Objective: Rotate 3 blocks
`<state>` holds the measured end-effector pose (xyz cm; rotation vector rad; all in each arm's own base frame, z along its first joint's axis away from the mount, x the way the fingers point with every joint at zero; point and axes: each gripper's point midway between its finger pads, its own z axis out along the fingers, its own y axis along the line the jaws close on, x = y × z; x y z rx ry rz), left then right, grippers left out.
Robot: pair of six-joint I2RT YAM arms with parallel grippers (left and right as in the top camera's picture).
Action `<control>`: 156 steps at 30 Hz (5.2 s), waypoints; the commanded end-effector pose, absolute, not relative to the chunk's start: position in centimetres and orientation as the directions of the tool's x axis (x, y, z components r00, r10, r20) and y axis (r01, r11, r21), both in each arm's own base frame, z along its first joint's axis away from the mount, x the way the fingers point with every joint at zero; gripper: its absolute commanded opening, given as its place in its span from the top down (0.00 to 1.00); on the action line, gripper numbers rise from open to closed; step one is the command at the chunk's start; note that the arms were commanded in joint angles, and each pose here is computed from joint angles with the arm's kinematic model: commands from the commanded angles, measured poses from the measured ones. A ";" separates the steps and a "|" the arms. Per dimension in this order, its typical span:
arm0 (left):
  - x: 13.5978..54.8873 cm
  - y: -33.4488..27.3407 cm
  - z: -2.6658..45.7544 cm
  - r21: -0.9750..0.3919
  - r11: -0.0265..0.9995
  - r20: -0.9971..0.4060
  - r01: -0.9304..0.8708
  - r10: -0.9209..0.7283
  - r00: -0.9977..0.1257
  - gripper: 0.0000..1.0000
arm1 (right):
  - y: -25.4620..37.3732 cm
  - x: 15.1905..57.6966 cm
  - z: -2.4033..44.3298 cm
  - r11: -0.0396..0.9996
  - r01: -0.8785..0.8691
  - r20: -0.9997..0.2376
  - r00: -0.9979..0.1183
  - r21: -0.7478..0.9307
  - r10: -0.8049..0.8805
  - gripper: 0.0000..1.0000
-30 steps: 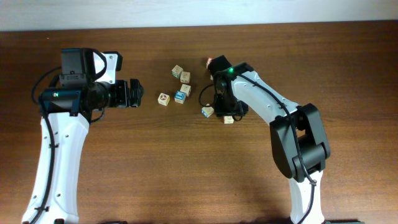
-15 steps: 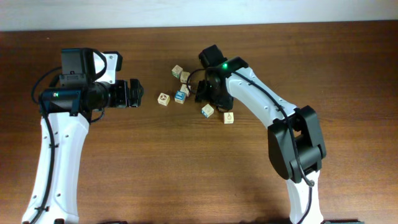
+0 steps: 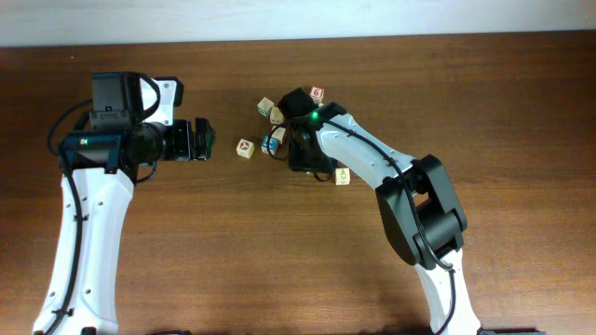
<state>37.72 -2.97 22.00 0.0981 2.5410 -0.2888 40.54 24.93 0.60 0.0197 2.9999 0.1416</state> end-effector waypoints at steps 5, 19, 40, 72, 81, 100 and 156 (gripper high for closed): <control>38.1 -2.9 22.6 -0.180 0.975 -0.568 0.129 0.004 -0.823 0.01 | 23.7 39.3 0.0 0.875 -0.484 -0.098 -0.870 -0.009 -0.482 0.59; 38.1 -2.9 22.6 -0.180 0.975 -0.568 0.129 0.004 -0.823 0.01 | 23.7 36.6 1.6 0.997 0.067 0.033 -0.997 0.030 0.066 0.37; 38.1 -2.9 22.6 -0.180 0.975 -0.568 0.129 0.004 -0.823 0.01 | 21.5 36.7 0.7 0.992 -0.106 0.014 -0.994 -0.075 -0.105 0.69; 38.1 -2.9 22.6 -0.180 0.975 -0.568 0.129 0.004 -0.823 0.01 | 32.9 46.3 4.9 0.930 0.142 -0.306 -0.918 0.339 0.252 0.36; 38.1 -2.9 22.6 -0.180 0.975 -0.568 0.129 0.004 -0.823 0.01 | 33.3 44.6 0.6 0.956 0.077 -0.237 -0.960 0.283 0.147 0.49; 38.1 -2.9 22.6 -0.180 0.975 -0.568 0.129 0.004 -0.823 0.01 | 21.2 36.3 2.8 0.999 -0.039 0.147 -0.988 -0.021 -0.035 0.56; 38.1 -2.9 22.6 -0.180 0.975 -0.568 0.129 0.004 -0.823 0.01 | 14.0 39.5 1.3 0.973 -0.077 -0.054 -0.996 0.216 -0.067 0.92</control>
